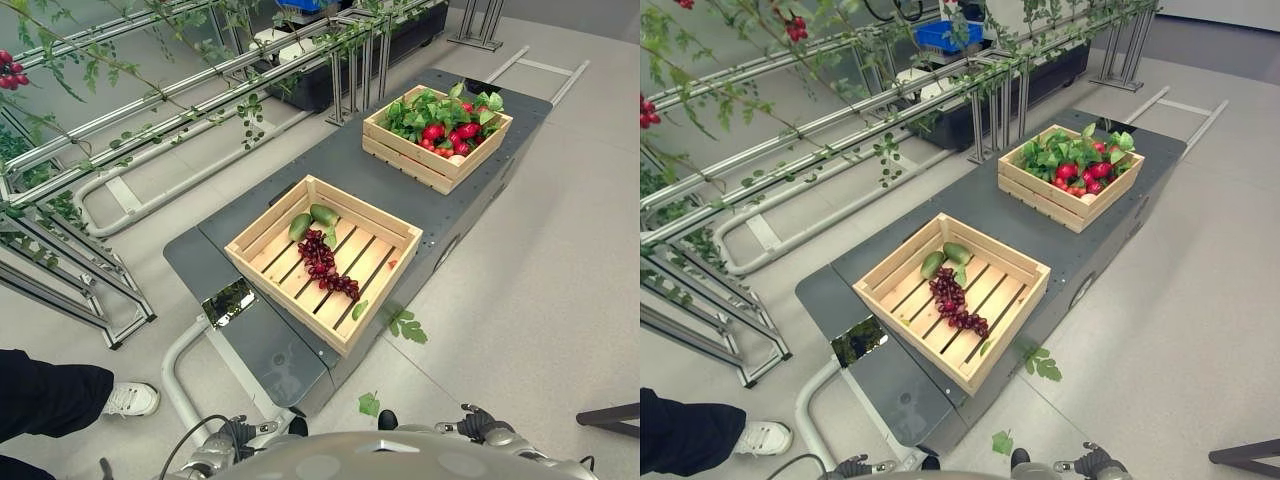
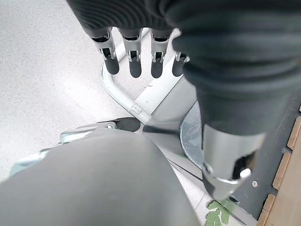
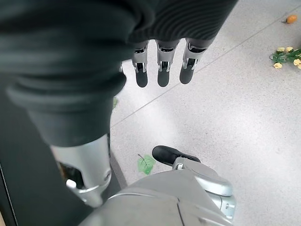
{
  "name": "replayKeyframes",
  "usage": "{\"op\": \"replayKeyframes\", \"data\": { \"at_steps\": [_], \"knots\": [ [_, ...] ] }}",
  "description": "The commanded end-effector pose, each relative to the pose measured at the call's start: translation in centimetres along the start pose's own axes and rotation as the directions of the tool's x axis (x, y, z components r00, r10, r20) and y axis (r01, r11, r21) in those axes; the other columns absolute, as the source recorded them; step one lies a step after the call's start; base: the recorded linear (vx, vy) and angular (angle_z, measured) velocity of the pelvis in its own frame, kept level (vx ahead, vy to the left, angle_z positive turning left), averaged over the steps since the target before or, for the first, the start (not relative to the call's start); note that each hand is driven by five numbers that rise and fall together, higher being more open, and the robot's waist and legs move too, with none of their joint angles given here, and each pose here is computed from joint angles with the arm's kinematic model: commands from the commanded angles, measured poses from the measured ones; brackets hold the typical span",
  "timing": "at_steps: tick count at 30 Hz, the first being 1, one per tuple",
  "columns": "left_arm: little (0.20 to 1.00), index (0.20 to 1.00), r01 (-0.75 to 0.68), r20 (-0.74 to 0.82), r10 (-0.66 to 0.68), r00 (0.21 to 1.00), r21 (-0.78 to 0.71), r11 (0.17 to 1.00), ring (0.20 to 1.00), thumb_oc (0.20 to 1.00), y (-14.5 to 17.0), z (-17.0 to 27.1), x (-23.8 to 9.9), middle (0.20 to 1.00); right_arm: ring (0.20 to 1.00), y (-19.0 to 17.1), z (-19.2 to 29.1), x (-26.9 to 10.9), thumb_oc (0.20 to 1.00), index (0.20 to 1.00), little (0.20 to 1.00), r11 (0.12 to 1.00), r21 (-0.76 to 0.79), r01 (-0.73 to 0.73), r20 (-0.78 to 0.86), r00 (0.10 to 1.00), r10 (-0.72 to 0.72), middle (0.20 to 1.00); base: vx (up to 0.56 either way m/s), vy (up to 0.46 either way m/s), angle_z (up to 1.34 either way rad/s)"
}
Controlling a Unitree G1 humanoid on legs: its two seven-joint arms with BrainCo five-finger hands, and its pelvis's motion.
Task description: Pick up the fruits from the basket on one side to the basket on the other side
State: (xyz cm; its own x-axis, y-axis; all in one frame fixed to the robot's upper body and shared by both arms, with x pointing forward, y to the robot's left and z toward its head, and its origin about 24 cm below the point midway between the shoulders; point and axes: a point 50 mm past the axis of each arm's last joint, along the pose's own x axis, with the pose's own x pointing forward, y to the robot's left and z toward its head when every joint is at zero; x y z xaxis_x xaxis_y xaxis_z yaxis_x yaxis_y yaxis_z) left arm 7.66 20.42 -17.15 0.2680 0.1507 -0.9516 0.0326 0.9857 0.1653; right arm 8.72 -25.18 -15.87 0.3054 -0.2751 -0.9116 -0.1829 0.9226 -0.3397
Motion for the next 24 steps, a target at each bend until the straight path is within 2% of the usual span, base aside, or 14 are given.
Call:
{"op": "replayKeyframes", "data": {
  "at_steps": [1,14,18,24],
  "knots": [
    [1.000,1.000,-0.047,0.031,0.046,0.998,0.053,0.997,1.000,1.000,1.4,2.4,0.2,1.000,1.000,1.2,2.8,0.2,1.000,1.000,1.000,0.999,-0.034,-0.029,0.065,0.997,0.031,1.000,0.00,0.000,0.00],
    [1.000,1.000,-0.048,0.024,0.047,0.999,0.040,0.998,1.000,1.000,1.4,2.1,0.2,1.000,1.000,1.4,2.6,0.1,1.000,1.000,1.000,0.999,-0.036,-0.039,0.064,0.997,0.042,1.000,0.00,0.000,0.00],
    [1.000,1.000,-0.055,0.078,0.059,0.995,-0.050,0.997,1.000,1.000,1.6,3.3,0.2,1.000,1.000,1.3,2.8,0.1,1.000,1.000,1.000,0.999,-0.025,-0.028,0.075,0.997,0.029,1.000,0.00,0.000,0.00],
    [1.000,1.000,-0.076,0.222,0.098,0.970,-0.108,0.991,1.000,1.000,2.6,6.5,-0.2,1.000,1.000,0.4,3.0,0.1,1.000,1.000,1.000,1.000,-0.004,0.013,0.099,0.995,-0.012,1.000,-0.02,0.005,0.01]
  ]
}}
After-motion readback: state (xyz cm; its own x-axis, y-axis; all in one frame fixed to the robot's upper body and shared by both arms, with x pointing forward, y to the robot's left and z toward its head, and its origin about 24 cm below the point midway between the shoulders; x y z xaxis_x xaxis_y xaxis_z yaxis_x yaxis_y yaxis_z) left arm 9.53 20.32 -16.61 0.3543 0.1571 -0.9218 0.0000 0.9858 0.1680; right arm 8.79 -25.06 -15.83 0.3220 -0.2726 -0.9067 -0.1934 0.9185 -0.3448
